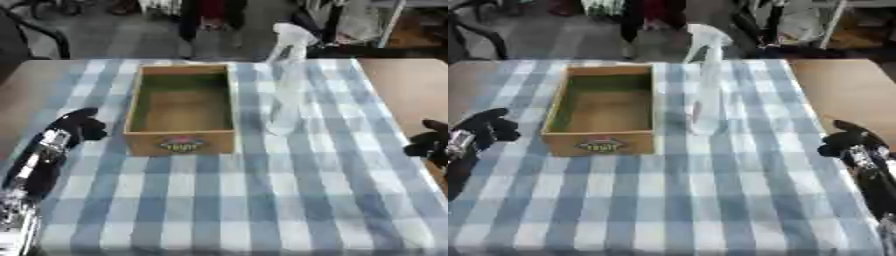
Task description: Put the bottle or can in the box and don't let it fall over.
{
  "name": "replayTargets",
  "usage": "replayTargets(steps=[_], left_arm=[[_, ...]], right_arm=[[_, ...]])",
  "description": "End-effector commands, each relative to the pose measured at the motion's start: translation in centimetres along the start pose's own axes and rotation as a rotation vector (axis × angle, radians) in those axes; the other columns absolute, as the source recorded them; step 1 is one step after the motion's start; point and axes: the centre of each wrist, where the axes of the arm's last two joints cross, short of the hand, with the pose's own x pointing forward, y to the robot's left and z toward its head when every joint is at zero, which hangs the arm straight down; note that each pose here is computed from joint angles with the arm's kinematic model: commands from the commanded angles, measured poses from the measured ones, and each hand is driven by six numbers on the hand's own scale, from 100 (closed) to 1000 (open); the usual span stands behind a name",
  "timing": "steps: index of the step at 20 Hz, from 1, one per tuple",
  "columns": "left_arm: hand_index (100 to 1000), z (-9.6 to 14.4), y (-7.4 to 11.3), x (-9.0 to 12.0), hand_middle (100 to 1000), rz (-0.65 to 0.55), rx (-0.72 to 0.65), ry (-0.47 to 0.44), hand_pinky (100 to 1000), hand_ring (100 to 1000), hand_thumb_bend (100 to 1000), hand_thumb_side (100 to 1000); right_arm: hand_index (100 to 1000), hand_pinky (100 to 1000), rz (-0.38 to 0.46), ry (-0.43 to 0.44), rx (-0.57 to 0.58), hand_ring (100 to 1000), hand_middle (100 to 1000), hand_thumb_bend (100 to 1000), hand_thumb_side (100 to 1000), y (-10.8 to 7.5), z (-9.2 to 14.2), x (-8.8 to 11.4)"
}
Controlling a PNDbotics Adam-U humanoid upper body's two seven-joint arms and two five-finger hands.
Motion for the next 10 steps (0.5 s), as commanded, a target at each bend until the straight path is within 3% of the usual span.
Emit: replayTargets(steps=[1, 10], left_arm=[[863, -0.24, 0.33, 0.67, 639, -0.013, 0.001, -0.026, 743, 665, 118, 965], [863, -0.22, 0.33, 0.65, 639, -0.012, 0.003, -0.025, 743, 666, 118, 967]], right_arm=[[832, 681, 0.023, -0.015, 0.004, 622, 605, 100, 706, -0.46, -0.30, 0.51], [832, 681, 0.024, -0.014, 0.007, 622, 605, 100, 706, -0.46, -0.28, 0.48]])
